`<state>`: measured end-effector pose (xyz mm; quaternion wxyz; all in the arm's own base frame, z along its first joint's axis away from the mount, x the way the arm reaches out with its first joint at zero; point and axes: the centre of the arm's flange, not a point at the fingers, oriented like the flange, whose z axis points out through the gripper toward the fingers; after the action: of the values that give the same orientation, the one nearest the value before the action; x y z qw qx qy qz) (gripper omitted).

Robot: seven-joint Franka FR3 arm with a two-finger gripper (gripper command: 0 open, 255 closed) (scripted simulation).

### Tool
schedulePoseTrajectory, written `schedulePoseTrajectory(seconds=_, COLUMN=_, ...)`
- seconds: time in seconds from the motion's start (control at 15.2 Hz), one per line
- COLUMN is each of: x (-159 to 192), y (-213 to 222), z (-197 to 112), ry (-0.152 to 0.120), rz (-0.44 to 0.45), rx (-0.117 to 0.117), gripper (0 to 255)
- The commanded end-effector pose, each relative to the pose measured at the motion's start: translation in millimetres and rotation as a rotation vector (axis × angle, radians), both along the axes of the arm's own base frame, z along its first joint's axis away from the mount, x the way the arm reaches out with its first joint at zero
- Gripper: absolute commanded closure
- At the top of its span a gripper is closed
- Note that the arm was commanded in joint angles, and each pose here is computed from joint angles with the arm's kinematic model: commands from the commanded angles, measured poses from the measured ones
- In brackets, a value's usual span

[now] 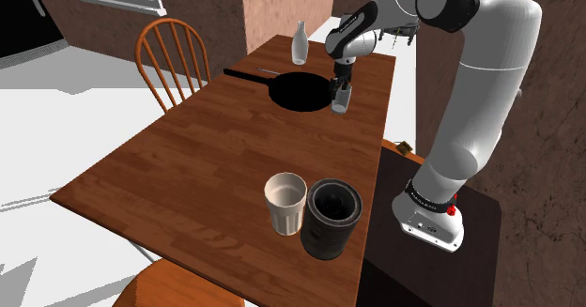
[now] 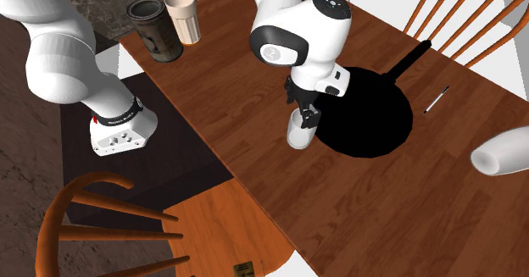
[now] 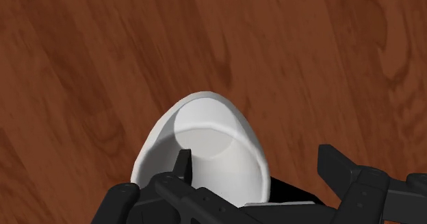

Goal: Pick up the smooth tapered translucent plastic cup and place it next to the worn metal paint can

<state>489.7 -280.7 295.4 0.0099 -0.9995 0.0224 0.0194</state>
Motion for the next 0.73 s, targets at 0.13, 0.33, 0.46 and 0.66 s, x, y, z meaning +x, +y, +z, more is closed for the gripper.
schedulePoseTrajectory(seconds=0.13, x=0.0, y=0.0, z=0.0, ry=0.0, rz=0.0, rx=0.0, gripper=255)
schedulePoseTrajectory(seconds=0.33, x=-0.1, y=0.0, z=0.0, ry=0.0, rz=0.0, rx=0.0, gripper=255)
schedulePoseTrajectory(seconds=0.46, x=0.0, y=0.0, z=0.0, ry=0.0, rz=0.0, rx=0.0, gripper=255)
schedulePoseTrajectory(seconds=0.66, x=-0.1, y=0.0, z=5.2, ry=0.0, rz=0.0, rx=0.0, gripper=255)
